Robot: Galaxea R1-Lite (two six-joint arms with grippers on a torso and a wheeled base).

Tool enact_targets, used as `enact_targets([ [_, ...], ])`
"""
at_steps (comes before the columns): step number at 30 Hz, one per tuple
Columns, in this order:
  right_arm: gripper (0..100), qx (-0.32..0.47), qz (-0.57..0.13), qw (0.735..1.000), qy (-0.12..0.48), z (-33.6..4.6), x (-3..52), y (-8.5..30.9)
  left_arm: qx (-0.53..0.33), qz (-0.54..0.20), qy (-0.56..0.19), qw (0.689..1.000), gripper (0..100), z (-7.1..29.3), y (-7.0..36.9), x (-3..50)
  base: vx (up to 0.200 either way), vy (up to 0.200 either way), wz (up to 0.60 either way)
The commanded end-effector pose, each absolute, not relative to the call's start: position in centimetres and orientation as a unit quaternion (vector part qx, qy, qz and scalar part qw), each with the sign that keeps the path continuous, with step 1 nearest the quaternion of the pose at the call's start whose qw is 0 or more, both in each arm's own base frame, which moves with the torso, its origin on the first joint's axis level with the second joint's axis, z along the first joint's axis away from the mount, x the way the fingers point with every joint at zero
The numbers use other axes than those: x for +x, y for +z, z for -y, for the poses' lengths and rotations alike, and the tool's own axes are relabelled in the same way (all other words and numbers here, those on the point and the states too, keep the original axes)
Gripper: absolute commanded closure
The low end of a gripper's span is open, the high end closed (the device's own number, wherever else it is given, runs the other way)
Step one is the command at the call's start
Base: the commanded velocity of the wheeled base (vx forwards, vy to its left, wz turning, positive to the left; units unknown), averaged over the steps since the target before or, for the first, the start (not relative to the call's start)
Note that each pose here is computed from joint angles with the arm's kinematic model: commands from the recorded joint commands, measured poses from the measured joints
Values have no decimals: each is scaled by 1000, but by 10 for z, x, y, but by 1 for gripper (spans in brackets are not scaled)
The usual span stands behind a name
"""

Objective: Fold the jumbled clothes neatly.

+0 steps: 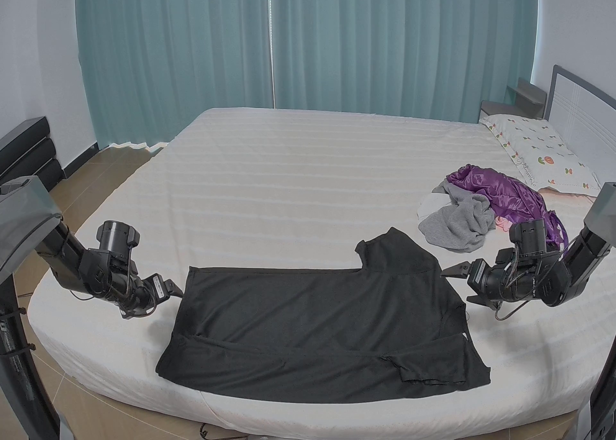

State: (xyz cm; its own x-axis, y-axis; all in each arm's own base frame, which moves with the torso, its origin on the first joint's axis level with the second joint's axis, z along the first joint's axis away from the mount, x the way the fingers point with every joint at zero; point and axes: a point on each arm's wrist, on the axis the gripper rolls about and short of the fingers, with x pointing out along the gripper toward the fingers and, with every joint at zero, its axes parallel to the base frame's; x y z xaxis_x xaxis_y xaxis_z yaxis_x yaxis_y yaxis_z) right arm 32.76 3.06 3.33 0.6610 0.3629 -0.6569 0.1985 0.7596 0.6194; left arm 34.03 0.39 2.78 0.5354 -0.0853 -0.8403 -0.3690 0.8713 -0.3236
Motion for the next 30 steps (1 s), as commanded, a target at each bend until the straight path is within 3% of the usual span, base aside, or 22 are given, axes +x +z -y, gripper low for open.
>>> enact_targets([
  [1,0,399,-405,822,40,-42,321,16,-283,-444,72,847,0,-8,30,373,0,0,0],
  [6,0,456,-369,809,35,-39,318,2,-304,-428,44,850,0,-2,12,419,0,0,0],
  [14,0,475,-344,808,61,-40,314,-11,-296,-402,18,866,0,17,-24,476,0,0,0],
  [30,0,469,-334,814,77,-44,306,-21,-308,-368,24,877,0,8,-36,487,0,0,0],
])
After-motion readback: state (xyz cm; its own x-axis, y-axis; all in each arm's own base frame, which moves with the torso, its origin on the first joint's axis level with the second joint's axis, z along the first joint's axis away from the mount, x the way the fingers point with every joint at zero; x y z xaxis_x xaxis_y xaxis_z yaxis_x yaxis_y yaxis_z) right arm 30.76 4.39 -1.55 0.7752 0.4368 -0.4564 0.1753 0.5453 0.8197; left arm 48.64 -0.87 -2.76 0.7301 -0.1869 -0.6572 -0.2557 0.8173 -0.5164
